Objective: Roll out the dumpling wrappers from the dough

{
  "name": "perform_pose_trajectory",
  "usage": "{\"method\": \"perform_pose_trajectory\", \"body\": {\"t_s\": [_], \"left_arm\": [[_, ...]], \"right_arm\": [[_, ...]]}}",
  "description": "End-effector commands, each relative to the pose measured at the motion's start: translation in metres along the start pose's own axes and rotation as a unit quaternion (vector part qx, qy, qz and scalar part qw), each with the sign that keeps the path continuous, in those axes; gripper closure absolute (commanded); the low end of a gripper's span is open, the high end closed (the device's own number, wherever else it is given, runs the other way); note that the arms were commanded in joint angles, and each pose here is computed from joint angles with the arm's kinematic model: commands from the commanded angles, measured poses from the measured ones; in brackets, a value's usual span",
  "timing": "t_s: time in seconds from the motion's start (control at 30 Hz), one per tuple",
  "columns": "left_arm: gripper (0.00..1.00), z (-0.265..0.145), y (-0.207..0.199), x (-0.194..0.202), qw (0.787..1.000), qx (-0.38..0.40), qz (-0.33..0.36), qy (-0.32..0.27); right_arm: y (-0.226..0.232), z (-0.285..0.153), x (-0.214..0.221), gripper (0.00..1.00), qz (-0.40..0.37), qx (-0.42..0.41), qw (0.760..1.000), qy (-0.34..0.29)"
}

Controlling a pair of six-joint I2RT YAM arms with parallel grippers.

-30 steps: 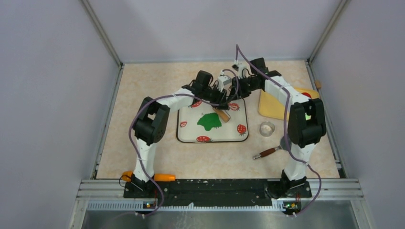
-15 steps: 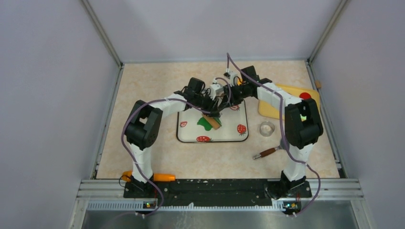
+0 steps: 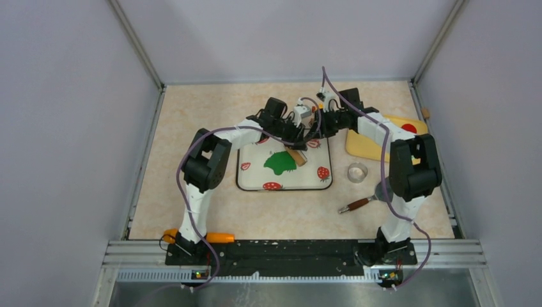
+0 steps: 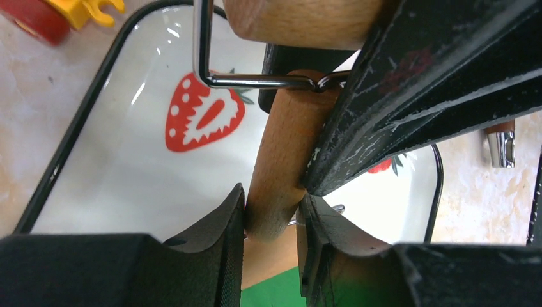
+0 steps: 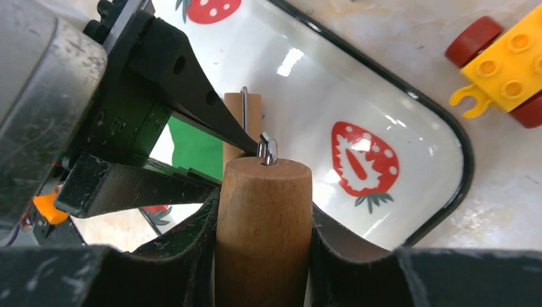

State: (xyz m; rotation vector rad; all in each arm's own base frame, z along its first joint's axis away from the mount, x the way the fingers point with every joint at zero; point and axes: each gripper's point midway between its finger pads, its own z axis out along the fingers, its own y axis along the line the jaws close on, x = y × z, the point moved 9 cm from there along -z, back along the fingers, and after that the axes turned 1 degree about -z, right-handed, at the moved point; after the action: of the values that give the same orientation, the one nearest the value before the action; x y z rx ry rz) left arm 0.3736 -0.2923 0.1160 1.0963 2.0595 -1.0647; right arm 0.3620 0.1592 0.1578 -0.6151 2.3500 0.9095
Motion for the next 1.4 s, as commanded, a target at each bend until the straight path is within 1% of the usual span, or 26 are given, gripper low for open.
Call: {"method": "perform_pose_trajectory", "body": {"t_s": [0.0, 0.13, 0.27, 0.37, 0.5, 0.63, 0.77, 0.87, 0.97, 1.03, 1.1, 1.2, 1.37], "left_arm": [[1.00, 0.019, 0.020, 0.014, 0.997, -0.047, -0.056, 0.020], [1.00, 0.017, 0.018, -0.003, 0.998, -0.043, -0.043, 0.005], [1.00, 0.007, 0.009, -0.028, 0.999, -0.032, -0.026, -0.015], [1.00, -0.010, -0.007, -0.050, 0.999, -0.023, 0.001, -0.039], [1.00, -0.036, -0.023, -0.060, 0.997, -0.031, 0.043, -0.049], [1.00, -0.049, -0.028, -0.040, 0.997, -0.050, 0.054, -0.027], [1.00, -0.058, -0.028, -0.015, 0.997, -0.071, 0.035, -0.005], [1.00, -0.061, -0.021, 0.011, 0.996, -0.087, -0.003, 0.017], [1.00, -0.067, -0.009, 0.039, 0.992, -0.097, -0.075, 0.036], [1.00, -0.075, -0.003, 0.054, 0.988, -0.104, -0.108, 0.040], [1.00, -0.083, -0.003, 0.070, 0.985, -0.112, -0.121, 0.045], [1.00, -0.092, -0.013, 0.080, 0.985, -0.111, -0.124, 0.053], [1.00, -0.098, -0.026, 0.096, 0.979, -0.108, -0.162, 0.068]], "right_arm": [[-0.023, 0.009, 0.043, 1.00, -0.027, 0.091, 0.992, 0.087], [-0.021, 0.000, 0.033, 1.00, -0.022, 0.098, 0.992, 0.075], [-0.007, -0.021, 0.014, 1.00, -0.025, 0.088, 0.995, 0.048], [0.016, -0.041, -0.005, 1.00, -0.049, 0.066, 0.997, 0.013], [0.037, -0.043, -0.010, 1.00, -0.059, 0.026, 0.998, 0.008], [0.045, -0.024, -0.005, 1.00, -0.065, 0.001, 0.998, 0.024], [0.053, -0.001, -0.004, 1.00, -0.079, -0.024, 0.996, 0.040], [0.051, 0.020, 0.003, 1.00, -0.082, -0.031, 0.994, 0.058], [0.043, 0.044, 0.016, 1.00, -0.072, -0.029, 0.993, 0.085], [0.040, 0.054, 0.024, 1.00, -0.072, -0.028, 0.992, 0.100], [0.038, 0.061, 0.033, 1.00, -0.075, -0.029, 0.990, 0.114], [0.038, 0.067, 0.046, 1.00, -0.077, -0.033, 0.988, 0.130], [0.045, 0.076, 0.061, 1.00, -0.070, -0.044, 0.986, 0.142]]}}
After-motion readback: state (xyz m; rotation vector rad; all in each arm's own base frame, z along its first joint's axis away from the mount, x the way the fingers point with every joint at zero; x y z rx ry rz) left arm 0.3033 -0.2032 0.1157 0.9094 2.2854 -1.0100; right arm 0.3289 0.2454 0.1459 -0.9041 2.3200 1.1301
